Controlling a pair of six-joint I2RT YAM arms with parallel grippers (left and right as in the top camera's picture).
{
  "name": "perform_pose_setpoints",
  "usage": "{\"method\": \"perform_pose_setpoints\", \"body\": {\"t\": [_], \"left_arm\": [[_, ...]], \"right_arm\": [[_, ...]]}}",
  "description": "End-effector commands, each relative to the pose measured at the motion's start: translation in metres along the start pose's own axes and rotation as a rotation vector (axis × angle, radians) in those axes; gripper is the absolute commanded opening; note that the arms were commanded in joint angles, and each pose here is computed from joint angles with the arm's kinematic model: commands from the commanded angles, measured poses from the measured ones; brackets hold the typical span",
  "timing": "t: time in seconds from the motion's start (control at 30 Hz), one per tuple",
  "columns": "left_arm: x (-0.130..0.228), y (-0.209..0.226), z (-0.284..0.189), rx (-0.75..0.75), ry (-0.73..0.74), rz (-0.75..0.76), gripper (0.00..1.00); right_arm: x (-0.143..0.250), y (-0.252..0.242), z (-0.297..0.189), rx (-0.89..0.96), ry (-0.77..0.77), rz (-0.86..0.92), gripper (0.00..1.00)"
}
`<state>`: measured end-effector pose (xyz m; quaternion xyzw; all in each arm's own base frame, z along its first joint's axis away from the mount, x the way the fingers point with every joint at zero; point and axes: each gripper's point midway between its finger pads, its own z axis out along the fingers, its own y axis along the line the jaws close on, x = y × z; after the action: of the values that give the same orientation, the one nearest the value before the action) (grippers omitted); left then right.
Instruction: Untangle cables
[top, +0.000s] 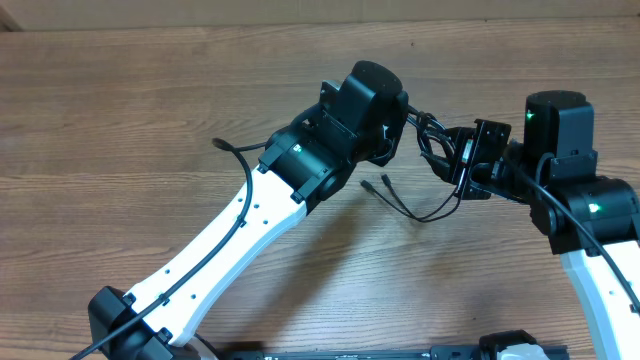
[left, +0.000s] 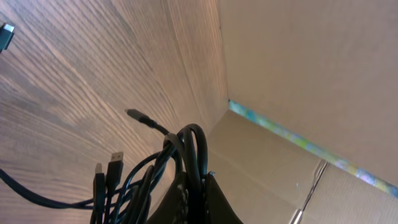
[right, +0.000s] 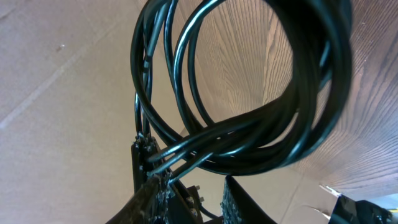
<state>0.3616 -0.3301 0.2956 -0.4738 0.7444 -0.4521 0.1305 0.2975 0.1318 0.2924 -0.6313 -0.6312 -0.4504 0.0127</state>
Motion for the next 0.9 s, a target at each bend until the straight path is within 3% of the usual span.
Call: {"method": "perform_pose_setpoints", "body": {"t": [0.0,0.43,0.87], "left_arm": [[0.009,-0.005,-0.004,0.007,0.042,-0.020,0.04],[0.012,-0.004,-0.005,-0.013,0.082,-0.219,0.04],[0.009,-0.006,-0.005,-0.007,0.076,-0.223,0.04]], "right_arm": [[0.004,0.008,-0.006,-0.027,-0.005,-0.008,0.27],[-0.009,0.012,-0.006,-0.053,-0.084,-0.004,0.24],[-0.035,0.004,-0.010,-0.039,-0.220,0.025,0.21]]}}
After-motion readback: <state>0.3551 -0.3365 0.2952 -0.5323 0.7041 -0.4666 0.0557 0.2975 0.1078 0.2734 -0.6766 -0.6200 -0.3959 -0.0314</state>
